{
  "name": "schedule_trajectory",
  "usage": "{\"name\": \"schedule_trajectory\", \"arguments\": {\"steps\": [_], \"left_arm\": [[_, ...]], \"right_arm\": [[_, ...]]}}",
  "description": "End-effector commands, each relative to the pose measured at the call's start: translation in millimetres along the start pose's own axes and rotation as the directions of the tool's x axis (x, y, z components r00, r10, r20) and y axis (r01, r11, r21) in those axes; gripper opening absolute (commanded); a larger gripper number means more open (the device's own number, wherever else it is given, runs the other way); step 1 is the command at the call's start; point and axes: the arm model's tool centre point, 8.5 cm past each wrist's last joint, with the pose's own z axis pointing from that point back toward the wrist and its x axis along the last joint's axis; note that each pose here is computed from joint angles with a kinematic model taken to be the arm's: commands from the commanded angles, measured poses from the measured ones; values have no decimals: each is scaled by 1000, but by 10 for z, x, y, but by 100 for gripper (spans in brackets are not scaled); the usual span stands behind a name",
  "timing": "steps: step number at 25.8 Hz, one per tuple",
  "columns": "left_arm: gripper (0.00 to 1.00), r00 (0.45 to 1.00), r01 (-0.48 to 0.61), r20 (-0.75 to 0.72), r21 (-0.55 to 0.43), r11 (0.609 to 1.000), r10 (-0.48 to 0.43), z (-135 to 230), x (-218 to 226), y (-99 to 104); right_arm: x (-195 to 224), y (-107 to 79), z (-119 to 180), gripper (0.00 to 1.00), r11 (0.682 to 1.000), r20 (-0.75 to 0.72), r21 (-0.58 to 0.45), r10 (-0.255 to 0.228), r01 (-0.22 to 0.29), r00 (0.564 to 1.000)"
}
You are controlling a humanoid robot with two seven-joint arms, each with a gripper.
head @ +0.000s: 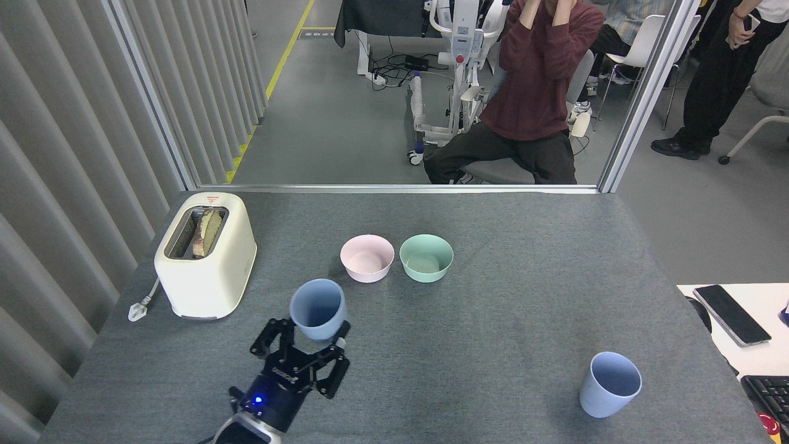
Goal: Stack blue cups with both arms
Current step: 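Carry the held blue cup toward the middle of the table, then lower the blue cup onto the table and open the left gripper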
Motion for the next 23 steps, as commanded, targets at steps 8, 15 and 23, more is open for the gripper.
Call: {"name": "schedule_trajectory", "arguments": {"steps": [8,15,23], "left_arm": [[58,887,-15,460,-27,1000,25,-719,1508,18],[61,887,-27,458,-83,996,62,-531,1439,-231],[61,895,-59,430,-144,988,116,106,1366,-468]], "right_arm": [[11,0,-5,100,1000,11,2,18,-18,1000],[7,-1,-5,100,1000,11,1,18,-18,1000],[33,1,-20,100,1000,13,0,22,-22,1000]]}}
